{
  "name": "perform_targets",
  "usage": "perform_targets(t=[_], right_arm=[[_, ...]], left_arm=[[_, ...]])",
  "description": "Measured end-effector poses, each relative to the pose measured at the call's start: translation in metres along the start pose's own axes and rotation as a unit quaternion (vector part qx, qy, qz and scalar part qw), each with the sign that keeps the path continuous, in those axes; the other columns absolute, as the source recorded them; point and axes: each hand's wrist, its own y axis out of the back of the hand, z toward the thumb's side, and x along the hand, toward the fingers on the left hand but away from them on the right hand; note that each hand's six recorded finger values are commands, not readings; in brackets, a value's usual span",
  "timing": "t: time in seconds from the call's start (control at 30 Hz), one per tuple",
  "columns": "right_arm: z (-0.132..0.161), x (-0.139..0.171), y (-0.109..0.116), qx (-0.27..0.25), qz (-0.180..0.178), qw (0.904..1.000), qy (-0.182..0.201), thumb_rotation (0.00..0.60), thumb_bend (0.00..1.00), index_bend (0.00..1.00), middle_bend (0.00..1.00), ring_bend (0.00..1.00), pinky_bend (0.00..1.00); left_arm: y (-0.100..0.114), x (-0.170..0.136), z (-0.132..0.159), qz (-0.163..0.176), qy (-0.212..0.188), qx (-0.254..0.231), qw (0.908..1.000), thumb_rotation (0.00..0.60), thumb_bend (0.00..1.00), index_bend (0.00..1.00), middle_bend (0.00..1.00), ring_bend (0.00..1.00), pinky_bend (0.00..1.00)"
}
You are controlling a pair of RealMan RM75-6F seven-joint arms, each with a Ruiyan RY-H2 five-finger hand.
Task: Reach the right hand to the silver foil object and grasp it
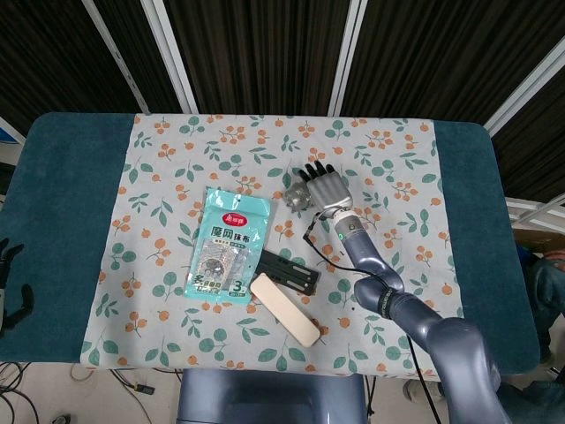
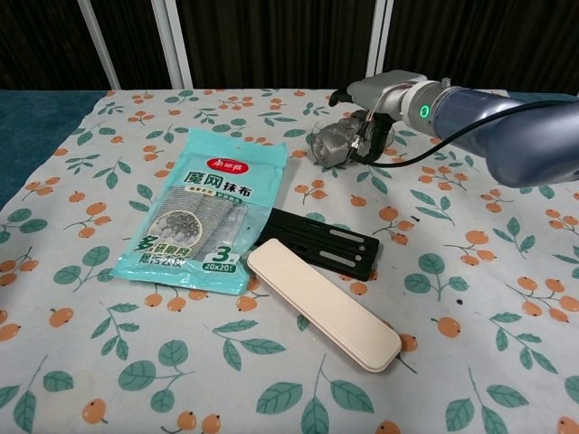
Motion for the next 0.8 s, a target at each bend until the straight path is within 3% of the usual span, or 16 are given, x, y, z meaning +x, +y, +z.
perform_targets(t=[0.17, 0.6, 0.8], right_arm=[[0.005, -0.010, 0.001, -0.006, 0.005, 0.9999, -0.008, 0.600, 0.24, 0.15, 0.14, 0.07, 0.16], [0.014, -0.012, -0.023, 0.041, 0.031, 0.9987, -0.006, 0.600, 0.33, 0.44, 0.42, 0.36, 0.16], [0.012, -0.009, -0.026, 0.053, 0.019, 0.9984, -0.007, 0.600, 0.37, 0.51, 0.49, 0.44, 0.24]], left_arm=[[-0.001, 0.001, -0.001, -0.003, 0.007, 0.000, 1.0000, 0.600, 0.58, 0.11, 0.00, 0.02, 0.02], [0.001, 0.002, 0.002, -0.005, 0.012, -0.006, 0.9999, 0.600, 0.58, 0.11, 0.00, 0.02, 0.02], [0.000, 0.001, 0.002, -0.009, 0.014, -0.010, 0.9998, 0.600, 0.58, 0.12, 0.00, 0.02, 0.02]])
